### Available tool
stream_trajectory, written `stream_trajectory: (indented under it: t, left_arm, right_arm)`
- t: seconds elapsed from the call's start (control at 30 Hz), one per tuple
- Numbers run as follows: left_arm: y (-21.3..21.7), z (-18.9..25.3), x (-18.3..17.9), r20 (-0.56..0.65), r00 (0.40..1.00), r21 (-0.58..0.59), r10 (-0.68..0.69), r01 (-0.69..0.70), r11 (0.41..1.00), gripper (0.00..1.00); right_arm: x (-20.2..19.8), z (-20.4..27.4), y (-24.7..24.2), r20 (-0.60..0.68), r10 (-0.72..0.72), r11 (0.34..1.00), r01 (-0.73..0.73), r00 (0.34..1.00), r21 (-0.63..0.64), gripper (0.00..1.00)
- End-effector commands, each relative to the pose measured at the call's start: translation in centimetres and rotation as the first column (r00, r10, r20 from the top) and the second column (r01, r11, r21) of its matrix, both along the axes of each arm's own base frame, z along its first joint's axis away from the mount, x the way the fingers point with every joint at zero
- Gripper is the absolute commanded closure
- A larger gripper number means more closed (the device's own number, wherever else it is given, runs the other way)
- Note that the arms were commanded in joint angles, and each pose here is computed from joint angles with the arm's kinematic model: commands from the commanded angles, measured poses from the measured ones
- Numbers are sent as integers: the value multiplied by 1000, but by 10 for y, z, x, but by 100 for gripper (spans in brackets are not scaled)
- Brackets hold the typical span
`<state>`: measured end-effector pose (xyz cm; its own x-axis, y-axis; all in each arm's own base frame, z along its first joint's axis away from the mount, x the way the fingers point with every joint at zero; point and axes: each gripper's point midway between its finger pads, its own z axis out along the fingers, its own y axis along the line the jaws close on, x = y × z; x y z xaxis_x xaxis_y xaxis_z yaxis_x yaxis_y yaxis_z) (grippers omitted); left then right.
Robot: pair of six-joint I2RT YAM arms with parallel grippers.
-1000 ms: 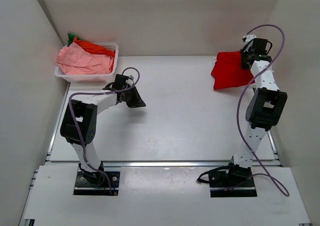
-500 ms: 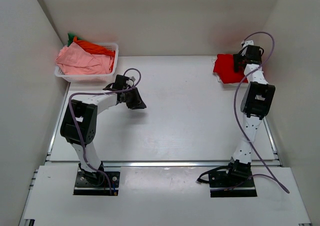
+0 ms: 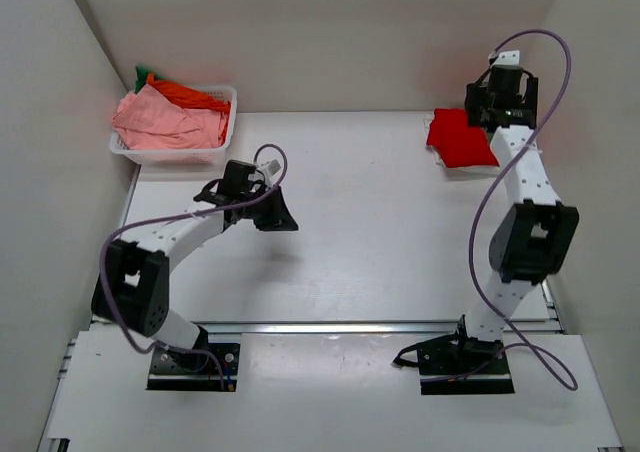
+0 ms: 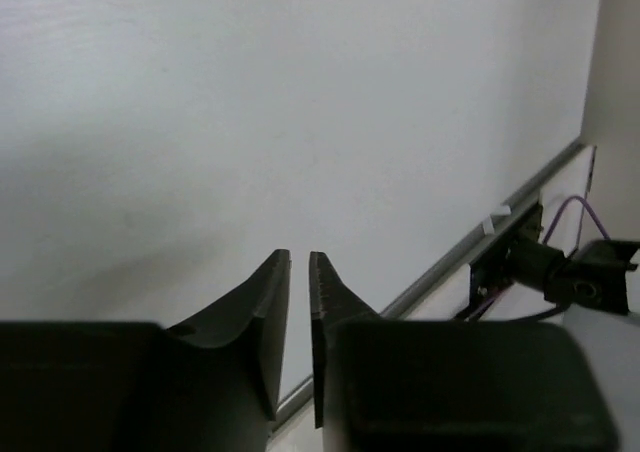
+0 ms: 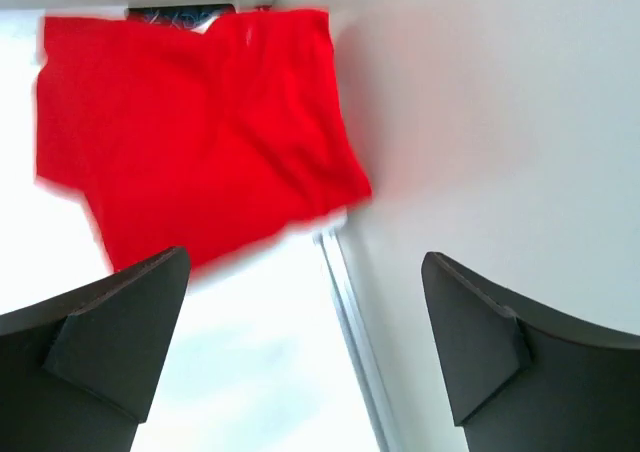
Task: Fold and stack the t-shirts
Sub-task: Put the neatly folded tshirt into the corner of the board with the right arm
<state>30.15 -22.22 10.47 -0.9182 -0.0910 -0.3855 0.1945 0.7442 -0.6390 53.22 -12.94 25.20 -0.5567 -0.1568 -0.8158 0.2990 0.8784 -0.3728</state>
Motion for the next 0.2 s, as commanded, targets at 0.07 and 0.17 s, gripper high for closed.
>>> stream_trajectory:
  t: [0.07, 0.17]
  left_arm:
    - [-6, 40, -32, 140, 987, -62, -78, 88, 994, 79]
    - [4, 48, -40, 185, 982, -64, -36, 48, 997, 77]
  right_arm:
    - [-103, -30, 57, -141, -19, 1000, 17, 990, -16, 0]
    - [-145, -39, 98, -126, 68, 994, -56, 990, 94, 1]
